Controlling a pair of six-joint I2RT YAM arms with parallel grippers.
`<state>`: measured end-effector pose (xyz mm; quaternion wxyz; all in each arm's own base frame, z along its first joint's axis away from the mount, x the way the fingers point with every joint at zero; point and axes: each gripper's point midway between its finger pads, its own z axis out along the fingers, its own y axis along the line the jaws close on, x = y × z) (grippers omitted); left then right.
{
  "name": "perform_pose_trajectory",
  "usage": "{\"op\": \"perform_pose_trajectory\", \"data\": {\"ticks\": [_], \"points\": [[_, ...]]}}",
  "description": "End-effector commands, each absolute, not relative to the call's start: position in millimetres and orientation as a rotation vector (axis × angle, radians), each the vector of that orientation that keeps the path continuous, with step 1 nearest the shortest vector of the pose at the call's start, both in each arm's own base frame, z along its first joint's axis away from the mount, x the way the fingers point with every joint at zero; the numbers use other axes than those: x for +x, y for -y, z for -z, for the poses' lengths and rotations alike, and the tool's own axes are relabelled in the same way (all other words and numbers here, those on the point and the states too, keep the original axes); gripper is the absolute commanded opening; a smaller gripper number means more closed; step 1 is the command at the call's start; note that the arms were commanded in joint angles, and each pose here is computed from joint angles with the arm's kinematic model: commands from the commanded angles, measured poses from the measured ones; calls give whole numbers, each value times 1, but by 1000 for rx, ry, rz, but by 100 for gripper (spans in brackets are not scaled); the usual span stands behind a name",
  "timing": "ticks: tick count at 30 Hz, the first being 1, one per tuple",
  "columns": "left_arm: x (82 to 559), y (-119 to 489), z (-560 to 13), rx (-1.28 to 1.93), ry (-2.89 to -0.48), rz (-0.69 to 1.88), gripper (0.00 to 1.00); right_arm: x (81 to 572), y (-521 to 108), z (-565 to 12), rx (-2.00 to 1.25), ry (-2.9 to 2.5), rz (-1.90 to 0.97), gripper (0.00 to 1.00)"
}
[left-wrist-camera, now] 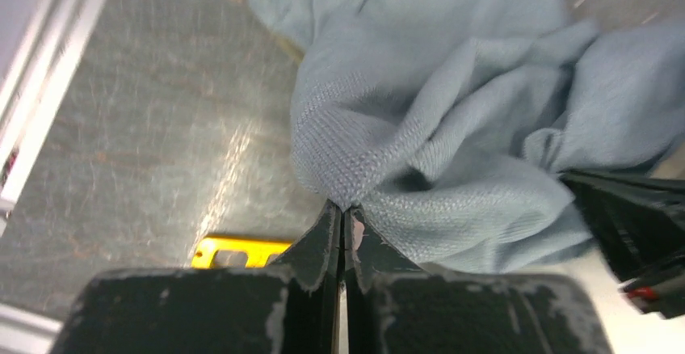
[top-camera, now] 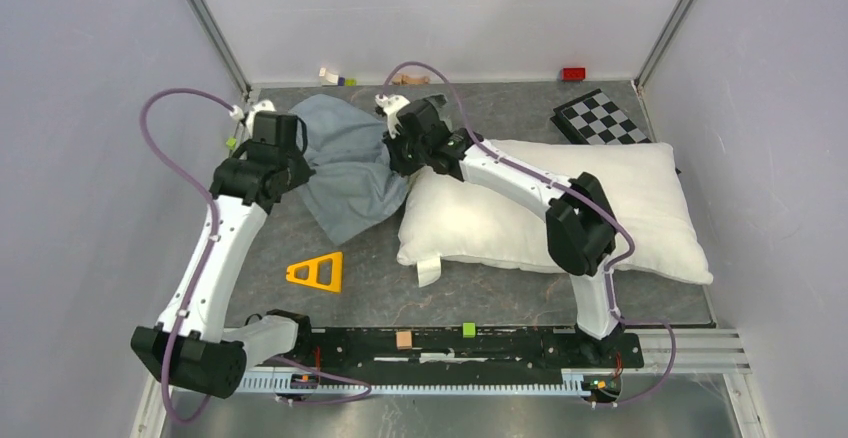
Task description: Put the pillow into the pillowcase
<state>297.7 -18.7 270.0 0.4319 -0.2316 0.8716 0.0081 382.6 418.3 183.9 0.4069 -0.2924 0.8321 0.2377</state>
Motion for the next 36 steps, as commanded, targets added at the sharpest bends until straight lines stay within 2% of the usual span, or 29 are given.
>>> {"op": "perform_pose_trajectory", "data": {"ticks": [1,4,6,7,8,9,12,14,16,18,19,22,25,26,27,29,30,31,36], "points": [[290,23,-205,-585,-2325,-56,2,378,-406,-187,-750,-2091,-575,28],[285,30,-176,-592,-2389,-29,2,371,-383,-220,-716,-2044,-523,63],[285,33,-163,-590,-2415,-16,4,366,-366,-238,-700,-2036,-457,79],[287,34,-160,-590,-2419,-19,7,364,-356,-246,-686,-2030,-408,86],[288,33,-157,-589,-2423,-26,11,360,-345,-254,-675,-2021,-360,97],[289,33,-157,-589,-2423,-33,16,355,-335,-260,-665,-2016,-322,98],[293,34,-159,-583,-2415,-25,20,341,-298,-256,-642,-2023,-185,98],[295,35,-159,-576,-2414,-16,27,331,-279,-247,-660,-2022,-120,98],[297,38,-160,-564,-2411,1,49,324,-275,-229,-734,-2008,-104,98],[299,40,-162,-556,-2401,18,80,319,-278,-209,-829,-2019,-61,98],[300,41,-164,-550,-2393,28,88,317,-283,-196,-882,-2023,-38,98],[309,50,-181,-519,-2357,106,97,315,-291,-151,-963,-2074,1,98],[322,75,-205,-462,-2318,257,100,311,-287,-104,-976,-2159,40,98],[327,87,-213,-430,-2307,308,100,309,-284,-94,-969,-2180,52,94],[331,99,-221,-398,-2298,342,100,308,-282,-90,-961,-2191,59,82],[339,132,-230,-315,-2291,427,100,308,-278,-100,-872,-2193,50,28],[344,146,-233,-291,-2295,478,100,310,-278,-111,-837,-2178,37,8],[349,162,-231,-266,-2311,544,100,311,-277,-122,-803,-2163,27,0],[387,198,-210,-255,-2328,661,100,314,-269,-191,-629,-2072,-34,0]]}}
